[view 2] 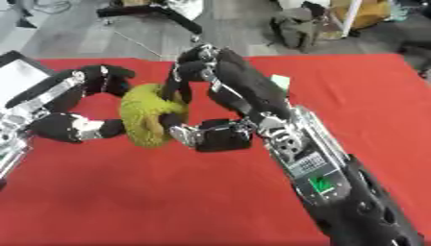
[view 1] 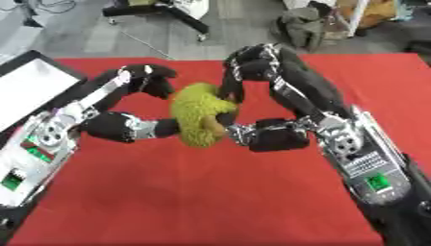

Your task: Pick up the objects with one hand, pass them to the other hand, and then place them into the box on the other side of the table.

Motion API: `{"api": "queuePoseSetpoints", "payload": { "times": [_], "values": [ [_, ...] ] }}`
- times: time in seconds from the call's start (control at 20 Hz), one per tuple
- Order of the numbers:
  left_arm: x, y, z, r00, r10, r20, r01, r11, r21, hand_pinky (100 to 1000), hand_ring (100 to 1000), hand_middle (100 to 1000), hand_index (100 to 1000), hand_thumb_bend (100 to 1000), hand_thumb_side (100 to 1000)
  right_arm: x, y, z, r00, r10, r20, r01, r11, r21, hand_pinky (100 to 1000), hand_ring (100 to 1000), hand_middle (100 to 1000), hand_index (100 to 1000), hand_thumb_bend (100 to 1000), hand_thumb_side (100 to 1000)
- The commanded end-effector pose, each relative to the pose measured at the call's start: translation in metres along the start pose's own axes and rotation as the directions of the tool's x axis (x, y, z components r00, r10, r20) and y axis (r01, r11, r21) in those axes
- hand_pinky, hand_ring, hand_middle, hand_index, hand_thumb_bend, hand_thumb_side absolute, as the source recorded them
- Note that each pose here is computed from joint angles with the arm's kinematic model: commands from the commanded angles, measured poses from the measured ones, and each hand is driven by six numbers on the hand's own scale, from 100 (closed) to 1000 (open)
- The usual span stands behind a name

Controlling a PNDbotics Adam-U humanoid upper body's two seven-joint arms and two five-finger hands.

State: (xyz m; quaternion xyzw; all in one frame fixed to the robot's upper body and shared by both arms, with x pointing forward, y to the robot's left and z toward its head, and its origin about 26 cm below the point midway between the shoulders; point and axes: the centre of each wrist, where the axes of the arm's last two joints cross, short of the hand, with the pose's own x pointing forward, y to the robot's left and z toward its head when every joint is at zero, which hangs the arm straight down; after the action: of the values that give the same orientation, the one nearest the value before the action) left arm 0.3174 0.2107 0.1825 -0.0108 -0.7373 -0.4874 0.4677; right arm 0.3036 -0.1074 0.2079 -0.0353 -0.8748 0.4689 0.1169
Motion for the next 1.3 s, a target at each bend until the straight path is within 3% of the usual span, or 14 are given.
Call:
{"api": "queuePoseSetpoints", "payload": {
  "times": [0.05,0.45,0.65,0.85,0.95,1.1,1.3],
  "values": [
    [0.013,0.002,-0.003,0.998,-0.023,0.060,0.026,0.998,-0.053,809,701,664,869,796,558,0.007,-0.006,-0.007,0.999,-0.004,0.044,0.004,1.000,-0.009,713,538,307,368,100,100],
    [0.026,-0.004,-0.007,0.990,0.022,0.140,-0.002,0.990,-0.141,797,645,595,836,768,482,0.009,-0.003,-0.008,0.998,-0.034,0.056,0.034,0.999,0.010,714,538,305,368,100,100],
    [0.032,-0.008,-0.010,0.989,0.053,0.142,-0.032,0.989,-0.145,751,525,456,712,628,411,0.010,-0.004,-0.009,0.997,-0.039,0.064,0.038,0.999,0.018,715,539,306,368,100,100],
    [0.036,-0.011,-0.012,0.988,0.085,0.128,-0.067,0.988,-0.141,669,347,244,522,320,298,0.010,-0.004,-0.009,0.997,-0.040,0.065,0.039,0.999,0.018,716,539,307,370,100,100],
    [0.036,-0.012,-0.012,0.988,0.105,0.118,-0.091,0.989,-0.115,654,313,202,477,241,283,0.011,-0.004,-0.009,0.997,-0.043,0.067,0.041,0.999,0.021,717,539,309,372,100,100],
    [0.036,-0.012,-0.012,0.985,0.136,0.110,-0.127,0.989,-0.078,632,275,151,423,209,285,0.010,-0.004,-0.008,0.997,-0.046,0.068,0.044,0.999,0.029,720,547,335,403,100,100],
    [0.033,-0.009,-0.008,0.982,0.158,0.102,-0.154,0.987,-0.049,629,271,141,415,212,281,0.008,-0.005,-0.003,0.997,-0.037,0.074,0.033,0.998,0.050,742,589,435,516,107,274]
  ]
}}
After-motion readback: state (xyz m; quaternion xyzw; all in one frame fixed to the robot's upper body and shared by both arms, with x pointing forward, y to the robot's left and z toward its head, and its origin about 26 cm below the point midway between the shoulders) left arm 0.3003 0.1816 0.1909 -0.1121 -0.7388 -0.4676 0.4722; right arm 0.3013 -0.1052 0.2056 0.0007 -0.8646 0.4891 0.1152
